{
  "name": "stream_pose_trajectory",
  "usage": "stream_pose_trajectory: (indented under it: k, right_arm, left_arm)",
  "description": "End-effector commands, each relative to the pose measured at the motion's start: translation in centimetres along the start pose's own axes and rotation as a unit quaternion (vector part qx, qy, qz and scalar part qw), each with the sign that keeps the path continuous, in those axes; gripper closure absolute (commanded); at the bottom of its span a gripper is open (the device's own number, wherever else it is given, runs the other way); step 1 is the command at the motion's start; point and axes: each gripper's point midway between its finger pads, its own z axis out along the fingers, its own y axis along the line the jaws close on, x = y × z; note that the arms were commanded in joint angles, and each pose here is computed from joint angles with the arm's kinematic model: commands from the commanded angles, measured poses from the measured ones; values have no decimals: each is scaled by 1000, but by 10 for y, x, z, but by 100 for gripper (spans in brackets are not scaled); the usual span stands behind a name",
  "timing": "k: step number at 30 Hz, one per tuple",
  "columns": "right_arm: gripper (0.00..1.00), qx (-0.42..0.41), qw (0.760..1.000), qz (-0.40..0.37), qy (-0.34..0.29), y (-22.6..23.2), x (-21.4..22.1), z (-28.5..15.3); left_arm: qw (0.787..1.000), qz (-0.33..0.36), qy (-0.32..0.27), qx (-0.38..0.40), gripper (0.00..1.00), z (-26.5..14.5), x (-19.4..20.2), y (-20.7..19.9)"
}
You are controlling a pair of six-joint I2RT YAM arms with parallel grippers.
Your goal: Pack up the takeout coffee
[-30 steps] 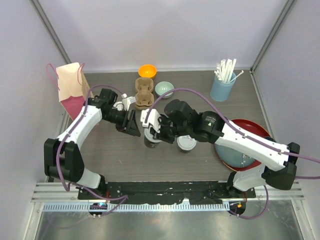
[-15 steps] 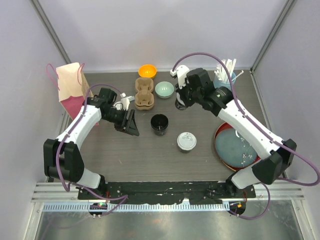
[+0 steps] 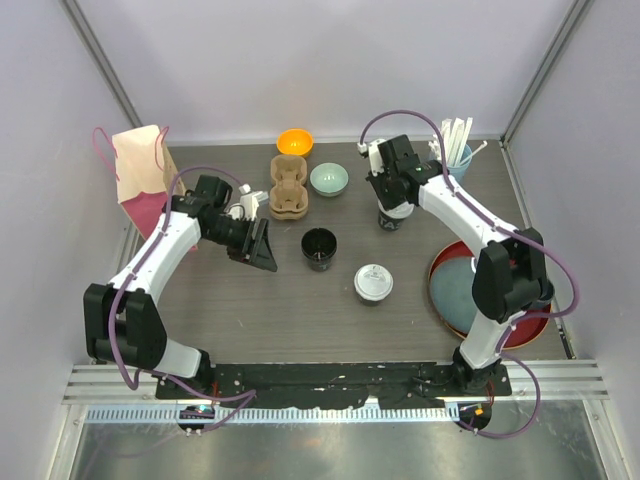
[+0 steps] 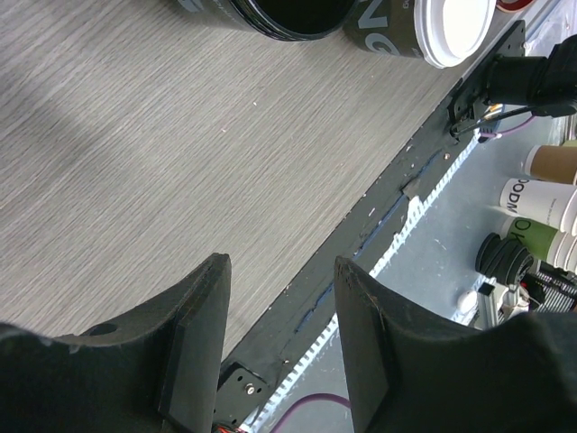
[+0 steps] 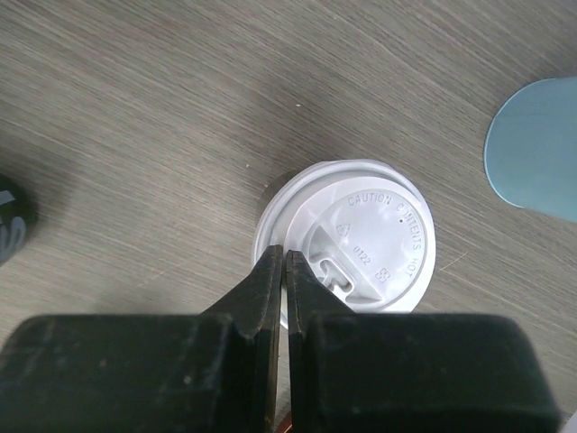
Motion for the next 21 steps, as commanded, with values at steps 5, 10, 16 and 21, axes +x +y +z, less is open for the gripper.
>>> stream_pose_trajectory:
  k: [5, 10, 16, 21]
  right_arm:
    - [99, -20, 1000, -6, -8, -3, -6, 22]
    - [97, -22, 1000, -17, 3, -2, -1, 28]
    - [69, -30, 999, -24, 0, 0, -4, 24]
    - [54, -27, 999, -24, -19, -3, -17, 12]
  left_arm:
    - [998, 33, -28, -38, 47, -6, -18, 11]
    - [994, 48, -52, -86, 47, -7, -37, 30]
    - [989, 68, -84, -98, 44, -16, -56, 26]
    - [982, 73, -118, -132, 39, -21, -84, 39]
